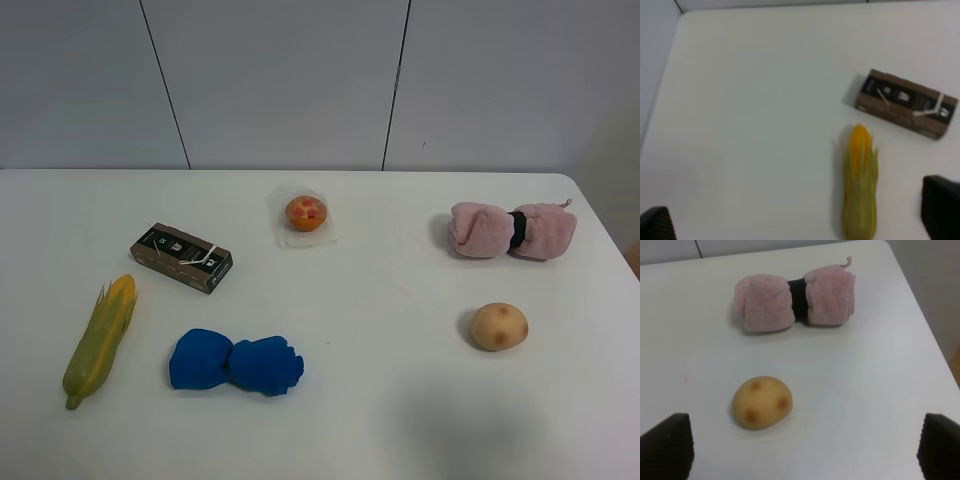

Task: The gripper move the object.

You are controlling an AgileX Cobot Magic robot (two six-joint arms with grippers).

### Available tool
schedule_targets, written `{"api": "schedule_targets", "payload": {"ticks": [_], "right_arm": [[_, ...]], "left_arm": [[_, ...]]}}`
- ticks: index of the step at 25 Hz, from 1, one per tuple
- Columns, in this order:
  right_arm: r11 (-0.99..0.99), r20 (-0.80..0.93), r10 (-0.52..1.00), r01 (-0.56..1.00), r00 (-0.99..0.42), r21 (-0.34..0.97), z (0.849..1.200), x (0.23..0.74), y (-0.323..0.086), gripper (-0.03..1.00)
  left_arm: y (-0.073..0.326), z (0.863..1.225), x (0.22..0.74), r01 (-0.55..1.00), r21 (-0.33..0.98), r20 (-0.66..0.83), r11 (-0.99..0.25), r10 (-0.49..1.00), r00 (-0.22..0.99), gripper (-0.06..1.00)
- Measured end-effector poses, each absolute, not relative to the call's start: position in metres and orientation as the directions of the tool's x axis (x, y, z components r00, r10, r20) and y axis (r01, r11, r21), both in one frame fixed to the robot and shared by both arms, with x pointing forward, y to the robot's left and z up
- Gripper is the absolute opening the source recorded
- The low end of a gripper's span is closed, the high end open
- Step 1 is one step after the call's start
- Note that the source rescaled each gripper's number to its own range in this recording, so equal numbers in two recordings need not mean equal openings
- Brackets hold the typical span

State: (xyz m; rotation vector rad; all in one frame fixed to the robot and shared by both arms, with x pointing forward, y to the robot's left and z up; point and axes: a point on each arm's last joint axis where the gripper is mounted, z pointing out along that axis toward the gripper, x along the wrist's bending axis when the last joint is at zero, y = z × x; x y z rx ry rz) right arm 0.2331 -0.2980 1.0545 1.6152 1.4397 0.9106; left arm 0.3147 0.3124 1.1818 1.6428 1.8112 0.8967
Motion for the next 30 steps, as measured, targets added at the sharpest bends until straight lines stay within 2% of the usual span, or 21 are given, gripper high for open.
{"api": "schedule_targets", "payload": {"ticks": [3, 9, 14, 20, 30], "right_arm": [[-0.061, 0.017, 0.994, 0.441, 0.104, 0.895, 1.055, 0.233, -0.298, 1.0], [-0.061, 0.017, 0.994, 0.441, 0.104, 0.895, 1.055, 0.233, -0.298, 1.0], [-0.061, 0.017, 0.994, 0.441, 0.104, 0.895, 1.055, 0.233, -0.298, 1.0], [-0.061, 0.017, 0.994, 0.441, 0.104, 0.895, 1.055, 0.233, -0.298, 1.0], [-0.061, 0.017, 0.994, 0.441, 0.104, 0.895, 1.055, 0.233, -0.298, 1.0]], "left_arm": [[0.309, 1.153, 0.292, 0.604, 0.795, 0.004, 0.053, 0.996, -0.092, 1.0], [0.306, 1.105, 0.249, 0.419, 0.906, -0.049, 0.067, 0.997, -0.055, 1.0], [0.306, 1.074, 0.228, 0.375, 0.924, -0.053, 0.069, 0.997, -0.053, 1.0], [0.308, 1.055, 0.232, 0.437, 0.898, -0.028, 0.055, 0.997, -0.068, 1.0], [0.308, 1.055, 0.232, 0.436, 0.898, -0.026, 0.055, 0.997, -0.072, 1.0]]}}
